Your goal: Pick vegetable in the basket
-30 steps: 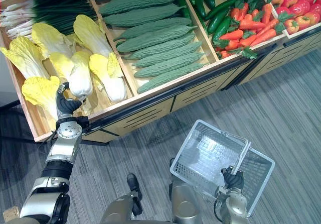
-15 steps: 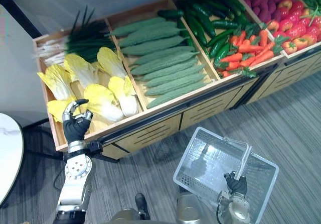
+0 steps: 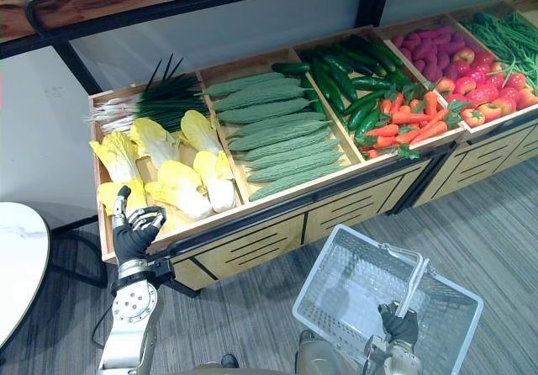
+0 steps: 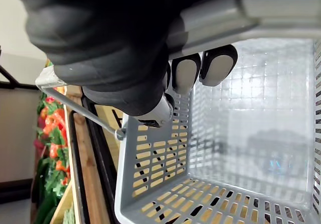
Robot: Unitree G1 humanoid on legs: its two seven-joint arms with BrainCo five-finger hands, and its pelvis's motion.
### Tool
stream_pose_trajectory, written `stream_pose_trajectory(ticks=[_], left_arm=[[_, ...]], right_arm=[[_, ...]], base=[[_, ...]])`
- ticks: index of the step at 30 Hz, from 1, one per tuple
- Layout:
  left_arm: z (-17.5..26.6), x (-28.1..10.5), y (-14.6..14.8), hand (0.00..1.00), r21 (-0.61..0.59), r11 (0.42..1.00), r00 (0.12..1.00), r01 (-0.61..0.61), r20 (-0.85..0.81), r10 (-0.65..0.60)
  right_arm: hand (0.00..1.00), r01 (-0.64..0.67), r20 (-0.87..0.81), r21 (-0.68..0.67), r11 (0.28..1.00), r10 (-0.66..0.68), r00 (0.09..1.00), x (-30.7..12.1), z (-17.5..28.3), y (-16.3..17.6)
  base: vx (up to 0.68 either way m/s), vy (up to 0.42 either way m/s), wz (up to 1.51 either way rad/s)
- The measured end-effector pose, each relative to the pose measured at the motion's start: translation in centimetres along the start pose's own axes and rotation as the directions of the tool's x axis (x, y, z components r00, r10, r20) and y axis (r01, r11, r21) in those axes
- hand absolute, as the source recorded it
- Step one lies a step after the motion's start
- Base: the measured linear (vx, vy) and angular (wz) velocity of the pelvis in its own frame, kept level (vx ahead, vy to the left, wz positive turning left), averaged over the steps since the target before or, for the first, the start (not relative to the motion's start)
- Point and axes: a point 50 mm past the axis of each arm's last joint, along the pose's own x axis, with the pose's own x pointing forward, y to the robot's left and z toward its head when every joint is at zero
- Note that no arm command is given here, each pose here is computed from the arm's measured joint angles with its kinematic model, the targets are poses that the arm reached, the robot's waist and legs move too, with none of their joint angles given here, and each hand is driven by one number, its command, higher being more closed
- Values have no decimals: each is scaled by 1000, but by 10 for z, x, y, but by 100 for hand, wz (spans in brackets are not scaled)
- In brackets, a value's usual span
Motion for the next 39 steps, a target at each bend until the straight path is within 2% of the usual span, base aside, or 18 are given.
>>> stream_pose_trajectory(ticks=[11,16,24,29,30,39], left_arm=[[-38,7,7,0,125,992,986,-26,-157,46],[-53,27,13,0,196,980,976,-44,-202,85],[-36,81,19,0,200,972,975,-126,-156,159],[5,121,9,0,157,978,990,-135,-31,141],[9,127,8,100,156,978,990,-135,-25,140],[36,150,-1,100,130,984,993,-121,26,119]], right_arm=[[100,-2,-23,-18,1000,2,1000,2,-3,-2],[100,-19,-40,-30,999,18,999,6,-4,2],[100,-69,-14,-28,997,69,998,11,3,18],[100,-98,11,-31,995,98,995,13,9,26],[100,-103,18,-31,994,103,994,13,11,27],[100,-160,63,-35,986,162,985,15,20,43]], base=[[19,-4,-6],[74,11,-17],[99,23,-11],[45,18,-4],[0,0,0],[-13,3,0]])
